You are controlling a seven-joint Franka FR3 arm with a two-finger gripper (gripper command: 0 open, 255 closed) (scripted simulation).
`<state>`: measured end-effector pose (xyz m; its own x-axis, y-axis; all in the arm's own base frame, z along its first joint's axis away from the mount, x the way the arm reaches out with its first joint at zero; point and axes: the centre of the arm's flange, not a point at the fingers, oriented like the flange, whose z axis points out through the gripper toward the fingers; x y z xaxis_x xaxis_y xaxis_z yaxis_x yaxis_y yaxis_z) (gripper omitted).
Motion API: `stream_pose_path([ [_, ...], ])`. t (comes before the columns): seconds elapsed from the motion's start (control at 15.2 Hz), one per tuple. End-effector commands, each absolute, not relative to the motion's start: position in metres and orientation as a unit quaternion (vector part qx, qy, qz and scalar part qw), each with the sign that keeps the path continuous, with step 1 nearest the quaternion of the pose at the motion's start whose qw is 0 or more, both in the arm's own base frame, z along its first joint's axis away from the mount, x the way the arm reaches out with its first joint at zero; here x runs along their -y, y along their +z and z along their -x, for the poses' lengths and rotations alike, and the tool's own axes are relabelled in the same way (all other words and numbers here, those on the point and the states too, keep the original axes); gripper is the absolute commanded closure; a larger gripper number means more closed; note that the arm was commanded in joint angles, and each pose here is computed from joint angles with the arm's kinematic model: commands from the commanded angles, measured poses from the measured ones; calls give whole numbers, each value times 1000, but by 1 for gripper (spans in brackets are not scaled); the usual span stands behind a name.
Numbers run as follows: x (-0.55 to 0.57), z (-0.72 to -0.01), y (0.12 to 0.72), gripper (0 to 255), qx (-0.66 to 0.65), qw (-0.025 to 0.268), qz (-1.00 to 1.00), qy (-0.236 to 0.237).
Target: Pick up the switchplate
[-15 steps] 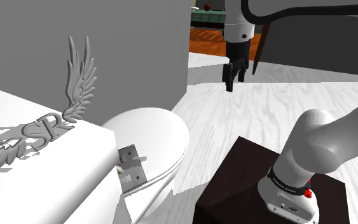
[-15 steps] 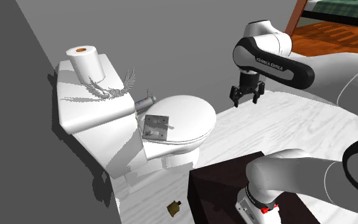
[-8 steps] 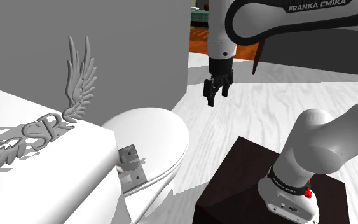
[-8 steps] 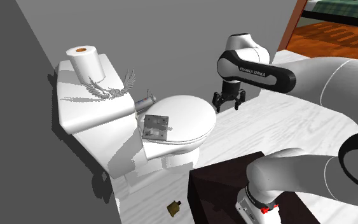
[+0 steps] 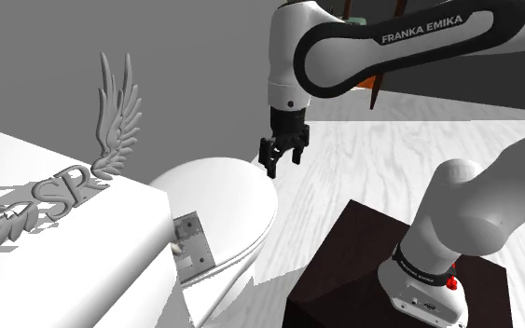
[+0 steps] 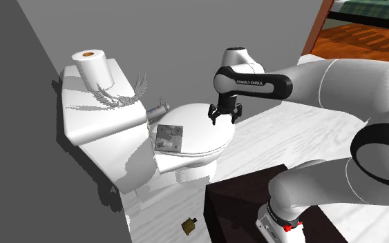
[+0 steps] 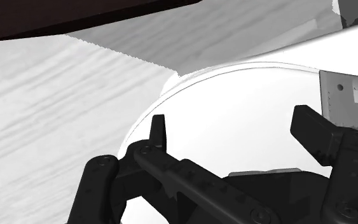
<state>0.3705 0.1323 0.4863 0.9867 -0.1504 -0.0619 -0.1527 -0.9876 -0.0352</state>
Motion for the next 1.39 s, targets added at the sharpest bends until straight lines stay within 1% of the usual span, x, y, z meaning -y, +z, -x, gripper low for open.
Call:
stream_pose_path([
  [0.0,-149,-381,475,0,-81,29,996,23],
  [0.73,-255,-440,430,0,-104,72,992,-10],
  [1.32,-336,-492,405,0,-121,105,986,-34],
])
